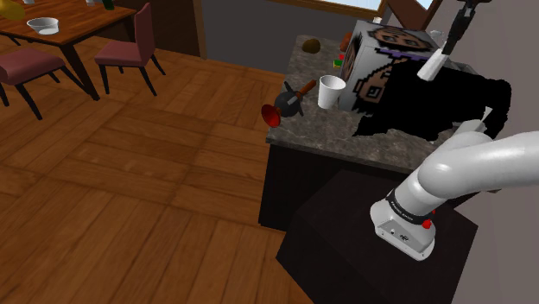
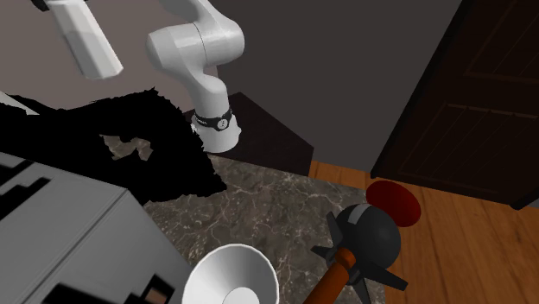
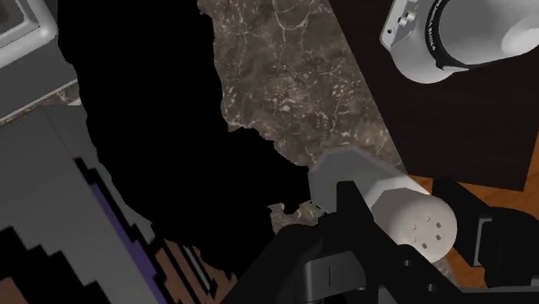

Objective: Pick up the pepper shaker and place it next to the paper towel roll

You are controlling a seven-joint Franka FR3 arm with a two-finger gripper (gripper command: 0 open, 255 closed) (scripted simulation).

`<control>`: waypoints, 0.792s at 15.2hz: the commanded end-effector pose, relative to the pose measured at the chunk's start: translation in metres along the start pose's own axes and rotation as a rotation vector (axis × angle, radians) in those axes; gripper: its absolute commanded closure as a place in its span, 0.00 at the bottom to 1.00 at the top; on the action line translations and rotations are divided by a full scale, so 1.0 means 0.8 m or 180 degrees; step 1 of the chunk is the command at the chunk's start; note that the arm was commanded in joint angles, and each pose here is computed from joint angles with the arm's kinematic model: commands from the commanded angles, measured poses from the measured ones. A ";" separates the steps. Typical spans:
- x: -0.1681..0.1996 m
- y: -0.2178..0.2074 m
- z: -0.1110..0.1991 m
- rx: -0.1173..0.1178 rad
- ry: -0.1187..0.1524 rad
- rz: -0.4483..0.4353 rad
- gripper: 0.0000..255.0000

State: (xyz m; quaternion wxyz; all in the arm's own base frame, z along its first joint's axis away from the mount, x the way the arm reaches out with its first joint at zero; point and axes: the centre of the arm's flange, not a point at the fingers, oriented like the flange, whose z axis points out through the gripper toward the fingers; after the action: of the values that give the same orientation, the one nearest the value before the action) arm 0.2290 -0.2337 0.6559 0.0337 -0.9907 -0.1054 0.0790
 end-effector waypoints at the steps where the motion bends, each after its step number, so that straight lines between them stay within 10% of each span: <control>1: -0.035 0.011 0.006 0.0002 -0.0003 -0.0003 1.00; 12: -0.200 0.068 0.026 0.0002 -0.0003 -0.0003 1.00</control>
State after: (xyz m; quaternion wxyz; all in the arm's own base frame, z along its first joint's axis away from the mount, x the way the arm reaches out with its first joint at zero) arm 0.0921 -0.3133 0.6566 0.0339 -0.9907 -0.1054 0.0792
